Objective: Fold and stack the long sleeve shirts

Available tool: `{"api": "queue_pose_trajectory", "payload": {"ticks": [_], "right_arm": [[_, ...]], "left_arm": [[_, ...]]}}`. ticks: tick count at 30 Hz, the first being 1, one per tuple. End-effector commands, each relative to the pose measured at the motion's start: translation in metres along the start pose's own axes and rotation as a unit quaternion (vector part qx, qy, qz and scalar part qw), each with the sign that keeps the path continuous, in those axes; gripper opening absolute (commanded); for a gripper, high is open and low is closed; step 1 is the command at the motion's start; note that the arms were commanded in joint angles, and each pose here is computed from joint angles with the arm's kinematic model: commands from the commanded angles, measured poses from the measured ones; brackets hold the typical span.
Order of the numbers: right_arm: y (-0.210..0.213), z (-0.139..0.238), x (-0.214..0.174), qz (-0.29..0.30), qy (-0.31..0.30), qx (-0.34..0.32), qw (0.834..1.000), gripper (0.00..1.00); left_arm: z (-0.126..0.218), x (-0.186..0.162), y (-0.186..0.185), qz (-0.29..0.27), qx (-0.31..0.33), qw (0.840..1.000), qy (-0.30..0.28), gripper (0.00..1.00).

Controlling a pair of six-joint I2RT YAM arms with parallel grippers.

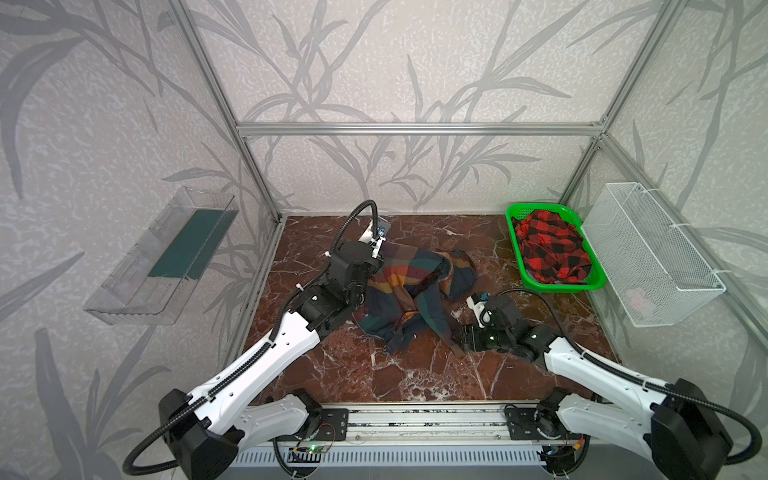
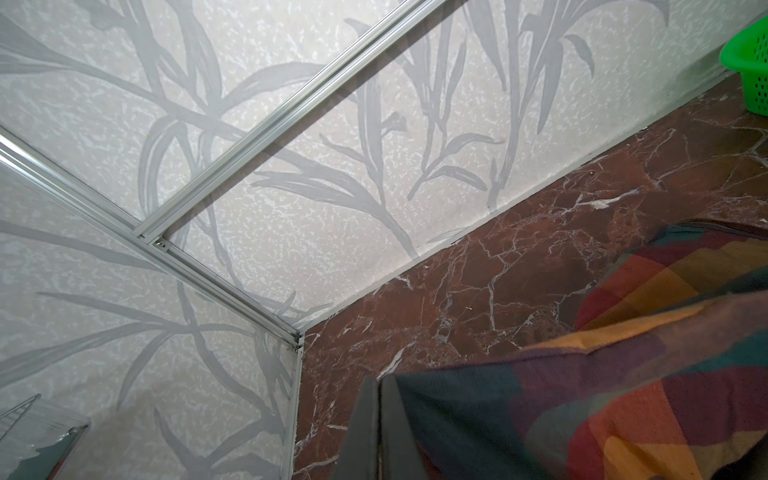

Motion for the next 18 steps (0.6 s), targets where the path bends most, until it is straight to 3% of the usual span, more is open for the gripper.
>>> {"api": "queue_pose_trajectory", "payload": {"ticks": [1, 6, 9, 12, 18], "right_arm": [[0.01, -0.017, 0.004, 0.033, -0.005, 0.013, 0.999, 0.72], [0.021, -0.027, 0.015, 0.059, -0.006, 0.018, 0.998, 0.7], [0.023, -0.041, 0.016, 0.071, 0.007, 0.019, 0.997, 0.63], [0.02, -0.054, 0.014, 0.067, 0.034, 0.014, 0.997, 0.42], [0.025, -0.043, 0.03, 0.086, 0.009, -0.002, 0.996, 0.08]], "left_arm": [[0.0, 0.014, 0.007, 0.011, 0.006, 1.0, -0.019, 0.0], [-0.002, 0.015, 0.011, 0.01, 0.013, 1.0, -0.017, 0.0], [-0.003, 0.016, 0.014, 0.011, 0.018, 1.0, -0.017, 0.0], [-0.005, 0.018, 0.016, 0.01, 0.022, 1.0, -0.016, 0.0], [-0.011, 0.027, 0.024, 0.015, 0.032, 0.999, -0.02, 0.0]]}}
Point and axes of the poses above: each gripper's point midway between its finger pads, its own z axis back along the fingers, its own y axis along the line the jaws close on, x = y × z, the point moved 10 cm from there along z, back along the fingers, and after that the axes turned 13 degrees about z, right-handed, at the moved point
